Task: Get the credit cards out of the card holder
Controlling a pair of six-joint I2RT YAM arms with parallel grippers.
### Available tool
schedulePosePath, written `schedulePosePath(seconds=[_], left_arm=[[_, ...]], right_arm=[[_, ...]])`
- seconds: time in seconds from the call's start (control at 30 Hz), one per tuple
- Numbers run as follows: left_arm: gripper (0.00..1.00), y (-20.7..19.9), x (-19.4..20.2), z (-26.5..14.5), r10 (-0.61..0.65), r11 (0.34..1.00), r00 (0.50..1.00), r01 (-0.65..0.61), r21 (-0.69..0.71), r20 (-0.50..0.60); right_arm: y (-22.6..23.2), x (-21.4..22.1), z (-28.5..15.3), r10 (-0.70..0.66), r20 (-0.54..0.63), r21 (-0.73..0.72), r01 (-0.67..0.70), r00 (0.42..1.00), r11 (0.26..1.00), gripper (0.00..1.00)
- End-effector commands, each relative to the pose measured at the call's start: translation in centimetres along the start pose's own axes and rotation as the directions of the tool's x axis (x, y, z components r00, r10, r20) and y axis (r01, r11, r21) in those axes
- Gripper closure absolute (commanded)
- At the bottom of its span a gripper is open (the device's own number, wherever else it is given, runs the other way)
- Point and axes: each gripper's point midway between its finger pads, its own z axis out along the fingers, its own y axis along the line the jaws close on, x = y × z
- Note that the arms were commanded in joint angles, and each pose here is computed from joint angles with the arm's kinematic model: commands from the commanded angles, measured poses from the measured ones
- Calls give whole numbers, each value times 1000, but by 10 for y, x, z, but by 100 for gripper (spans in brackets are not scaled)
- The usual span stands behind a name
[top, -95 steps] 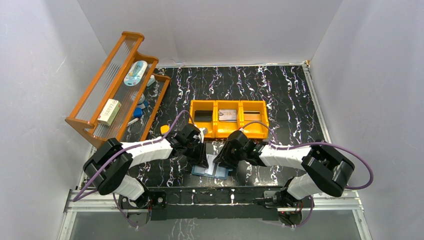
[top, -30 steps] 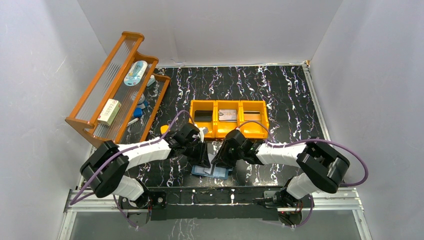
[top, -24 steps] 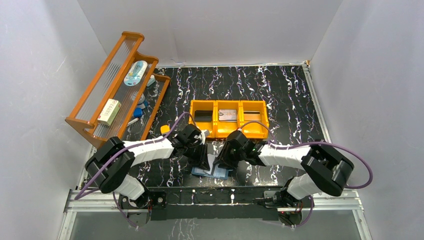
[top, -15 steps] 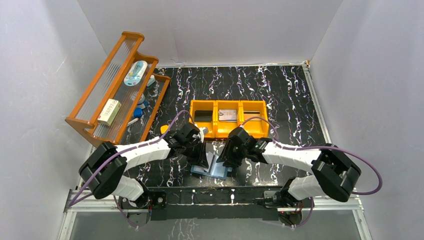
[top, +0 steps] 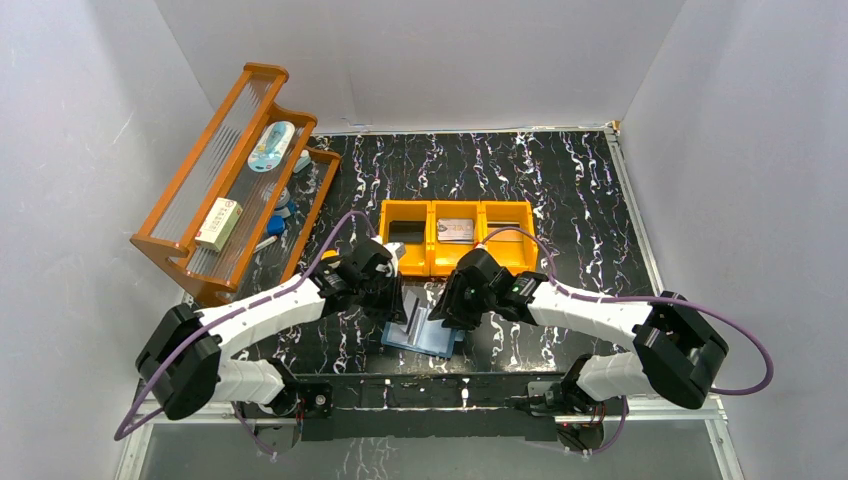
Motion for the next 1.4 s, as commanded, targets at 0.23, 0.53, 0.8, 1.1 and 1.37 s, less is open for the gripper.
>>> schedulePosePath(seconds=[0.23,0.53,0.8,1.1,1.37], left_arm=[[98,40,-22,-49,-22,969,976,74,-234,219],[98,45,-15,-59,-37,968,970,94,-232,240],[98,33,-17,-59,-31,982,973,73,-177,231],[99,18,-20,-54,-23,992,979,48,-120,204],[100,-8,-40,-72,-88,989,968,58,133,236]], right_arm=[[51,-2,18,-34,-53,-142,26,998,990,57],[53,3,44,-58,-102,-128,45,993,991,58],[5,9,45,-13,-83,1,13,996,1000,58],[14,3,34,-85,-58,-21,84,995,996,55],[57,-27,-23,-156,210,-253,208,965,945,29]])
